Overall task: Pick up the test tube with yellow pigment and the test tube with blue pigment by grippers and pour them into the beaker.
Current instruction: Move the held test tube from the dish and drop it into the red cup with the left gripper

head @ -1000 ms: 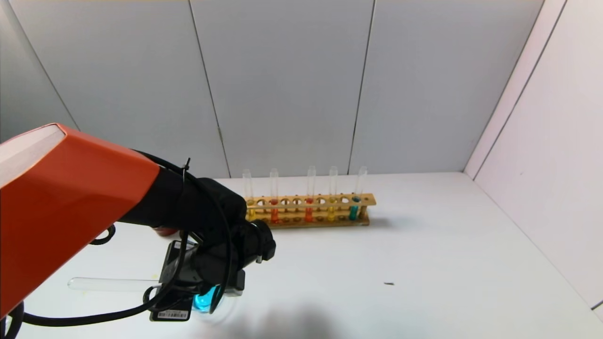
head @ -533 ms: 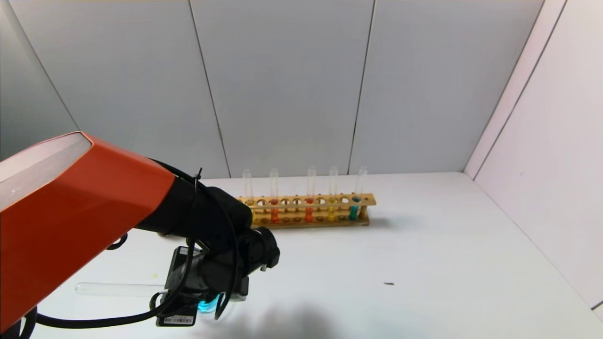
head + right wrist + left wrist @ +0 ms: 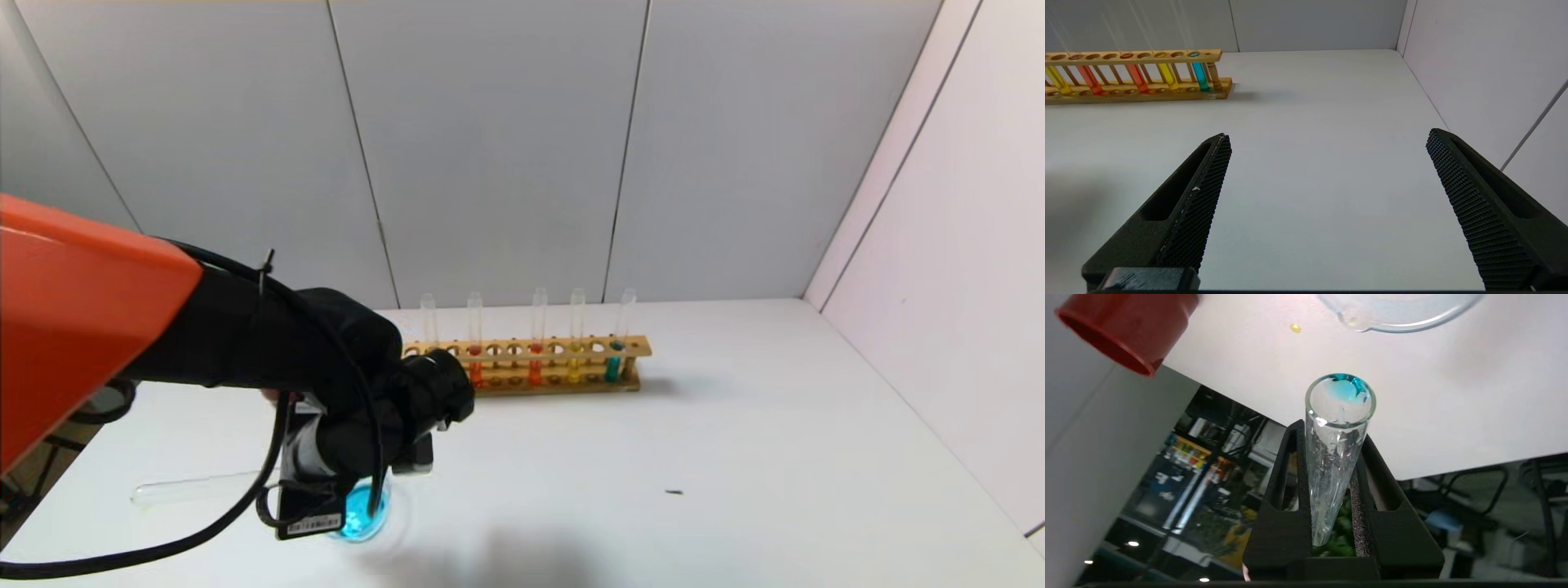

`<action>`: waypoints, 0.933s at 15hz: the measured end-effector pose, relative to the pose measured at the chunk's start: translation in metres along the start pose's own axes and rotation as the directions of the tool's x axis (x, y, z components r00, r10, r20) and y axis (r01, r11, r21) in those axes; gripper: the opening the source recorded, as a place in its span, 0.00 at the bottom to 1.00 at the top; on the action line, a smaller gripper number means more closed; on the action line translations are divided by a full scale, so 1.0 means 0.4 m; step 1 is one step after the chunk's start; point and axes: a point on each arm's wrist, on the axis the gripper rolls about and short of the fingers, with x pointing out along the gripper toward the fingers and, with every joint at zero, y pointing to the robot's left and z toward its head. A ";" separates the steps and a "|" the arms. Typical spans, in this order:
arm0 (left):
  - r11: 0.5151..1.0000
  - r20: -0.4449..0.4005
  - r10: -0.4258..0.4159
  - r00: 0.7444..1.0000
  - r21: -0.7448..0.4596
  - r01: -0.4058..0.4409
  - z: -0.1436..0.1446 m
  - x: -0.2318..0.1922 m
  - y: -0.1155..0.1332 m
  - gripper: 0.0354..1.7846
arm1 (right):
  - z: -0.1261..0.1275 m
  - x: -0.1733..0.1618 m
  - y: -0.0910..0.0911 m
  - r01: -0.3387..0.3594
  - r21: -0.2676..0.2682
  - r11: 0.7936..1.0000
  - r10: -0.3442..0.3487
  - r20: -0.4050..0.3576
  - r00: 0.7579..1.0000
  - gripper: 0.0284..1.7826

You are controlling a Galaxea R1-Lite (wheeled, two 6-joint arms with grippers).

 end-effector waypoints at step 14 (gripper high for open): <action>0.691 0.337 0.186 0.923 -0.713 0.121 -0.244 -0.068 0.208 0.16 | 0.000 0.000 0.000 0.000 0.000 1.000 0.000 0.000 1.000 0.98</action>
